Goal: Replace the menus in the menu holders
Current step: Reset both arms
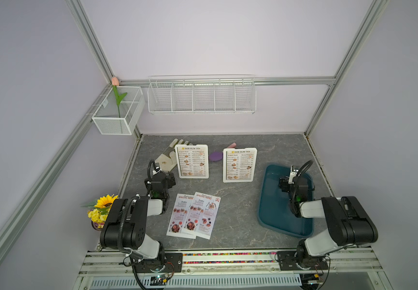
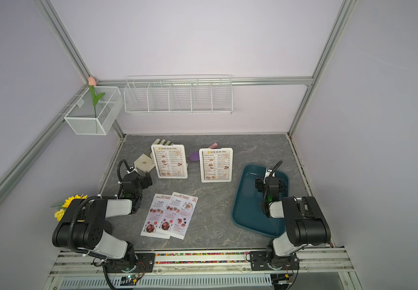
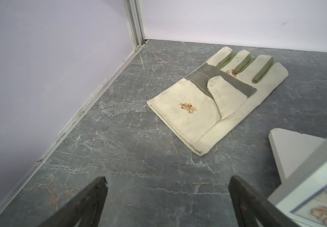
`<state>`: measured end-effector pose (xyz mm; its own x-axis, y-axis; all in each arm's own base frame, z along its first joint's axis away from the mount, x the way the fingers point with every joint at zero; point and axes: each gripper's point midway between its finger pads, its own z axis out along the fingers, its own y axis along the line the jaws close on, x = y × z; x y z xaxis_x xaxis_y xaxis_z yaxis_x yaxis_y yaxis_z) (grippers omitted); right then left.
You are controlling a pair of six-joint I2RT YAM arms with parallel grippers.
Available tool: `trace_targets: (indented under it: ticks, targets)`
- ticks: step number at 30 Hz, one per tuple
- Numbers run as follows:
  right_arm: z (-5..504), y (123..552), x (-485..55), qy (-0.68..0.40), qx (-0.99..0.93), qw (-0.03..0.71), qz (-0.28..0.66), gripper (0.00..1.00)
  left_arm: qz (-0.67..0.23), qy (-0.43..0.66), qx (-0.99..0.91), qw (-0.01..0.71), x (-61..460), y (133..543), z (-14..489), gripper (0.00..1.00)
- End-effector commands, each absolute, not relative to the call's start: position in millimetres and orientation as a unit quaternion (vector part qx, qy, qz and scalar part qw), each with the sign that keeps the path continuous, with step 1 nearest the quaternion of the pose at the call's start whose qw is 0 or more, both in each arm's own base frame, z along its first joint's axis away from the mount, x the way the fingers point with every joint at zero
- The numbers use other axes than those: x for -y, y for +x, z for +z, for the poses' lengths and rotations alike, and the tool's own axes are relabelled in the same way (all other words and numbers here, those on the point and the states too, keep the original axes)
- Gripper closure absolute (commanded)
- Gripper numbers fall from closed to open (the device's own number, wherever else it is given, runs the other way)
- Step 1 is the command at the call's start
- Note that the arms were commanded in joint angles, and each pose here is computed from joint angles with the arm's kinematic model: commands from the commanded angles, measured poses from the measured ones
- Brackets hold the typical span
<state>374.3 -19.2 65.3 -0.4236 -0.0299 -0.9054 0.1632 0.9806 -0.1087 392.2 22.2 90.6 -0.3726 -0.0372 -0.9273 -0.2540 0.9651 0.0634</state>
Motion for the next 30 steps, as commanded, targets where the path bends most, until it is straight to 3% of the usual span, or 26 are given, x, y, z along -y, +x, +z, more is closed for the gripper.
trace_targets:
  ticks: [1,19,22,24,25,27,30]
  targets:
    - [98,390,20,0.04,-0.802,0.589,-0.091,0.11,0.088,-0.093,-0.795,0.593,-22,401,116,0.01]
    - [97,390,20,0.041,-0.806,0.585,-0.087,0.11,0.088,-0.094,-0.796,0.591,-22,401,116,0.01]
    - [96,390,20,0.041,-0.806,0.584,-0.087,0.11,0.105,-0.156,-0.769,0.611,-44,385,123,0.01]
    - [97,390,21,0.041,-0.806,0.585,-0.088,0.11,0.038,-0.004,-0.797,0.603,8,396,114,0.01]
    - [97,390,21,0.041,-0.806,0.585,-0.088,0.11,0.039,-0.008,-0.8,0.599,6,401,115,0.02]
    - [97,390,20,0.041,-0.805,0.585,-0.087,0.11,0.093,-0.129,-0.788,0.594,-36,396,118,0.02]
    - [96,390,20,0.041,-0.806,0.584,-0.087,0.11,0.052,-0.04,-0.805,0.589,-5,404,114,0.02]
